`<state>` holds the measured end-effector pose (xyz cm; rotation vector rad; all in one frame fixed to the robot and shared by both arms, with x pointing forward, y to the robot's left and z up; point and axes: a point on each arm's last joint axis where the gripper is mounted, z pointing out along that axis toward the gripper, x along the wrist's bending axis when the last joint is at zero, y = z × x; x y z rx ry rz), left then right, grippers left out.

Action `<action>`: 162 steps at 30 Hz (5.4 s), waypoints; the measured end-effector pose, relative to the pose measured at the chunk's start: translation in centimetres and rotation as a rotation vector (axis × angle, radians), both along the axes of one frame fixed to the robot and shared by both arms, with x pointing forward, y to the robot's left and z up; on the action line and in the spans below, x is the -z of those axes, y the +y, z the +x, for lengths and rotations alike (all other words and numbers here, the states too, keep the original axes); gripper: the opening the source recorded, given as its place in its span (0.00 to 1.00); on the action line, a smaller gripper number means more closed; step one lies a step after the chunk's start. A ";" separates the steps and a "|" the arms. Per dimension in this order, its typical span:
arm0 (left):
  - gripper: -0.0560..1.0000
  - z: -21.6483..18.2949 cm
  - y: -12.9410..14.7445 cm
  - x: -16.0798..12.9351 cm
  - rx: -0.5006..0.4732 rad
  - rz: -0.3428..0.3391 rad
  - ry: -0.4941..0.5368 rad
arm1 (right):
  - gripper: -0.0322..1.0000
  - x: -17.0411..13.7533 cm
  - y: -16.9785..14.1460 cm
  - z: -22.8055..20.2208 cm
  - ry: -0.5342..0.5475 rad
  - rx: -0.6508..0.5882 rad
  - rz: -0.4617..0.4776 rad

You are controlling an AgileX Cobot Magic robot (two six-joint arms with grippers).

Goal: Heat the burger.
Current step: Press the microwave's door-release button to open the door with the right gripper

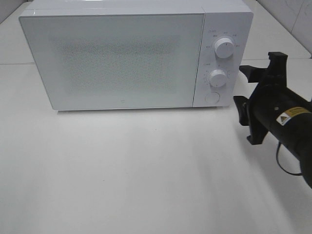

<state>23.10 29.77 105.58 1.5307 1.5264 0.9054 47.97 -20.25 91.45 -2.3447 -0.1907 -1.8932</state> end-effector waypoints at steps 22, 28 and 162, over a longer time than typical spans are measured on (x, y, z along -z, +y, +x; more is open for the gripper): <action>0.99 0.0 0.0 0.0 0.000 0.000 0.000 | 0.66 -6.8 -2.1 -7.4 -0.158 -0.478 -1.092; 0.99 0.0 0.0 0.0 0.000 0.000 0.000 | 0.66 -8.4 -0.7 -7.8 -0.122 -0.906 -1.395; 0.99 0.0 0.0 0.0 0.000 0.000 0.000 | 0.05 -10.5 -8.1 -6.3 -0.283 -0.221 -1.567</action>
